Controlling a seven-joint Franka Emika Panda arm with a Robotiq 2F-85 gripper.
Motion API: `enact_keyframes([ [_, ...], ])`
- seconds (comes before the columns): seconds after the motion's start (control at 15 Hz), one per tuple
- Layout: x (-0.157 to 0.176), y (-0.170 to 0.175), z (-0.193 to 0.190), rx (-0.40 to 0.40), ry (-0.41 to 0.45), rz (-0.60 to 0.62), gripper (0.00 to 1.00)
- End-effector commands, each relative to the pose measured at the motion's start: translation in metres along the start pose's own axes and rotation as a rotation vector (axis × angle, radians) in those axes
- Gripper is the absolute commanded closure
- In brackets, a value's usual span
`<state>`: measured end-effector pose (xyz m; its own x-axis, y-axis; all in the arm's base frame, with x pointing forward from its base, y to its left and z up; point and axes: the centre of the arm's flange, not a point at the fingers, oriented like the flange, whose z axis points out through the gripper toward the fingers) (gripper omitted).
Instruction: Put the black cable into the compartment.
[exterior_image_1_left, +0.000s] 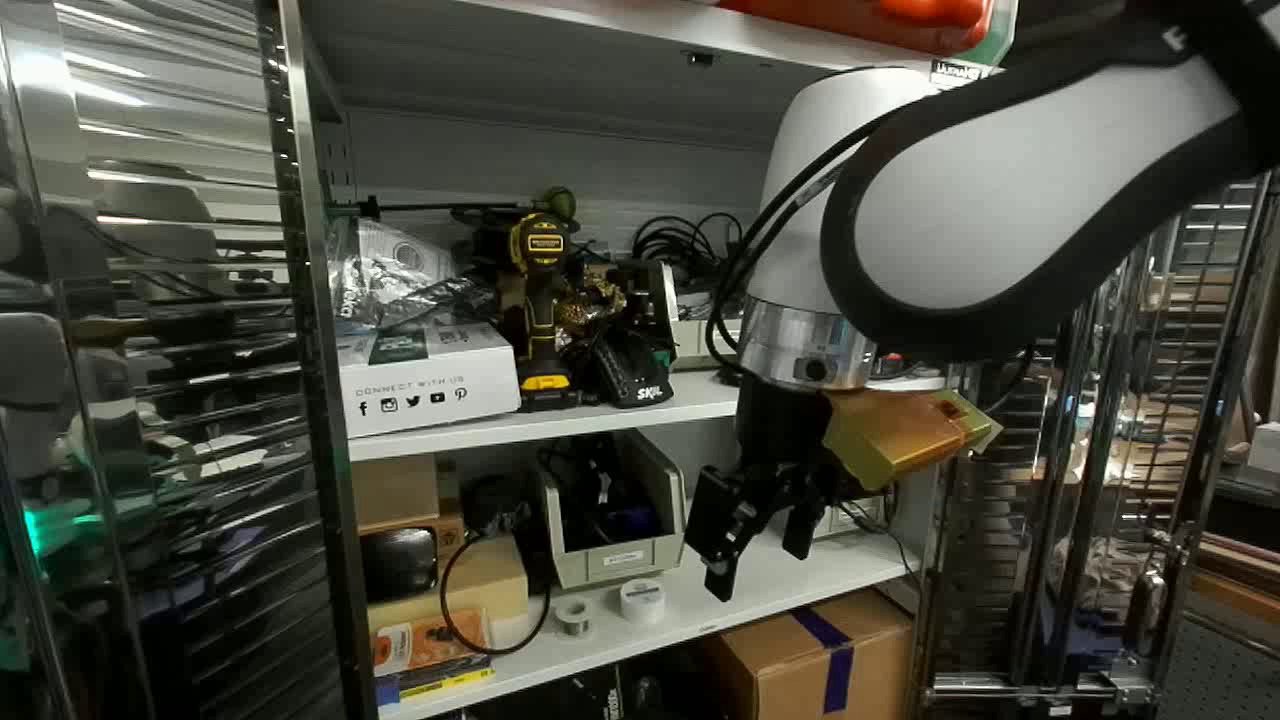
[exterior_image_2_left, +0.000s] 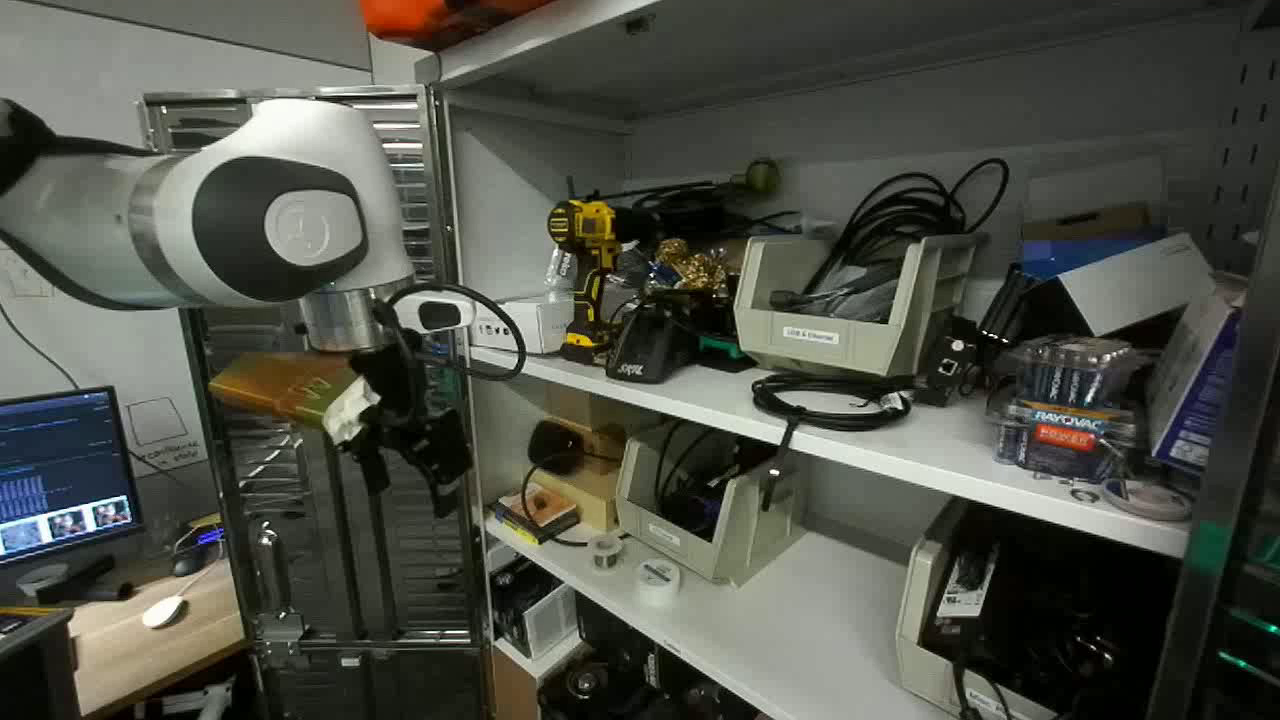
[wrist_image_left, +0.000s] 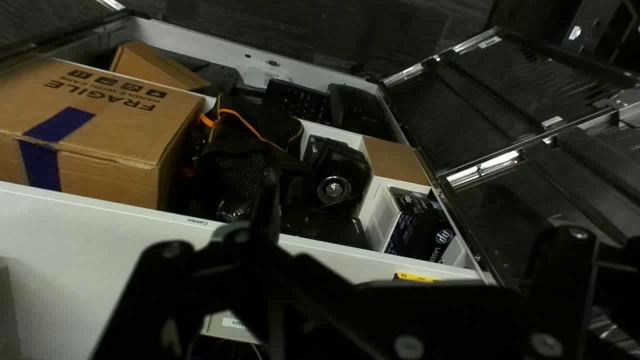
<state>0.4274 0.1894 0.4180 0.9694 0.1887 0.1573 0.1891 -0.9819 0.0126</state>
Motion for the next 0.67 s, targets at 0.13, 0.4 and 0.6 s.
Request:
enact_keyframes([
  [0.13, 0.004, -0.001, -0.007, 0.003, 0.016, 0.0, 0.0],
  [0.4, 0.005, -0.001, -0.008, 0.003, 0.019, 0.0, 0.0],
  [0.6, 0.013, 0.008, -0.007, 0.002, 0.029, 0.017, 0.0],
])
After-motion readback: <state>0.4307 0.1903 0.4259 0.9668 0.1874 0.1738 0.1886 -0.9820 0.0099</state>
